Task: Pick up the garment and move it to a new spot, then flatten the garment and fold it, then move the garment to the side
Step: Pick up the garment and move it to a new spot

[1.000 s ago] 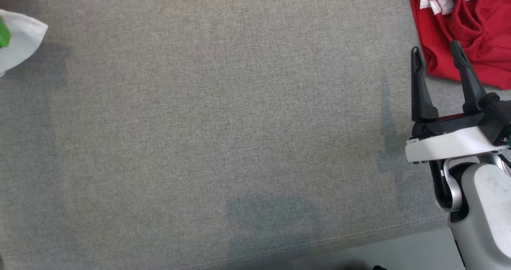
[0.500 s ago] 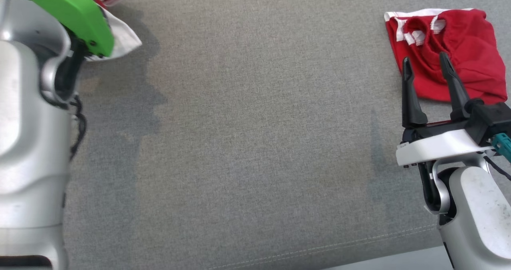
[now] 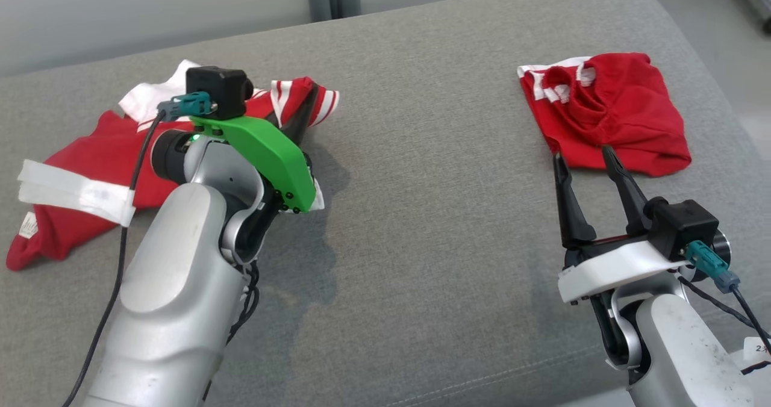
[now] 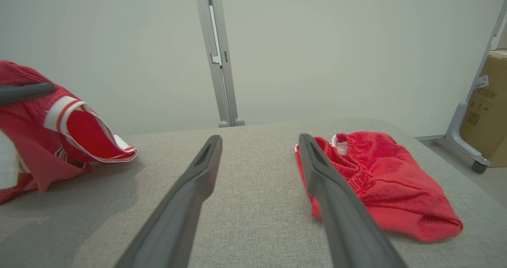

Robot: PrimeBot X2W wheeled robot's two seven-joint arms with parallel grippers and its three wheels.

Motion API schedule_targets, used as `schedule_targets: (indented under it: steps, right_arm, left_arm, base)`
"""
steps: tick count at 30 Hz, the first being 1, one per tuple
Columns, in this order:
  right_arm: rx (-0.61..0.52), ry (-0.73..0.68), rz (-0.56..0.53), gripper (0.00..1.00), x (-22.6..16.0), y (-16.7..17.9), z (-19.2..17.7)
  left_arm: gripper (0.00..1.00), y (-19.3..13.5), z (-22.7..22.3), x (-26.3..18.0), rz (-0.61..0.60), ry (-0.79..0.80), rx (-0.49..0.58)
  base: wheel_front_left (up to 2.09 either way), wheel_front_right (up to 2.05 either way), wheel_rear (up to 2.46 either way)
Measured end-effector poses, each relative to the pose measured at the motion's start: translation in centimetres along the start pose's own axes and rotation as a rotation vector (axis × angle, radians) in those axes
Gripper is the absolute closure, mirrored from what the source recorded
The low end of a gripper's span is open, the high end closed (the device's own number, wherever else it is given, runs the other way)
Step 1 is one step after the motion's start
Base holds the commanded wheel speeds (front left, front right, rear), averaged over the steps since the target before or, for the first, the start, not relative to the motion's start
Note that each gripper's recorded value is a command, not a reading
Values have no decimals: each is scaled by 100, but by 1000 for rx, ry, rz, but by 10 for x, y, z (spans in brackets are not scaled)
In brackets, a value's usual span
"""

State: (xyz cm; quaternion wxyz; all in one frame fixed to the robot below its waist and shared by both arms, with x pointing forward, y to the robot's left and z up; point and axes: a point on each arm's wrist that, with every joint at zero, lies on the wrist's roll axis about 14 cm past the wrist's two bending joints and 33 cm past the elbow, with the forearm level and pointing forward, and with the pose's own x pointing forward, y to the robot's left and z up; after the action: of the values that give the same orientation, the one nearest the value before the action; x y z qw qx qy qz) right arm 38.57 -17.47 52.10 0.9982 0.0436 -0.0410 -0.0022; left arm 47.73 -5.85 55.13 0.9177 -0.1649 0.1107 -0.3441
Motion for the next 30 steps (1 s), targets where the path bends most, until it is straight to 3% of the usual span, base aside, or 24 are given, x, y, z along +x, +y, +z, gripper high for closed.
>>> schedule_targets:
  steps: [10,18,19,20,30]
  right_arm:
    - [-27,-1,-123,0,-31,-39,9]
    - [-26,21,-191,0,-49,-56,5]
    - [-22,25,-203,0,-51,-59,4]
    - [-22,29,-213,0,-53,-62,3]
    - [-52,52,-302,0,-64,-93,-1]
  left_arm:
    - [100,-73,-13,24,-208,-16,75]
    - [100,-130,-44,30,-359,17,36]
    - [64,-134,-52,30,-367,38,31]
    - [0,-138,-60,30,-375,58,32]
    - [0,-168,-79,14,-479,91,-53]
  base:
    - [0,0,0]
    - [0,0,0]
    - [0,0,0]
    - [0,0,0]
    - [0,0,0]
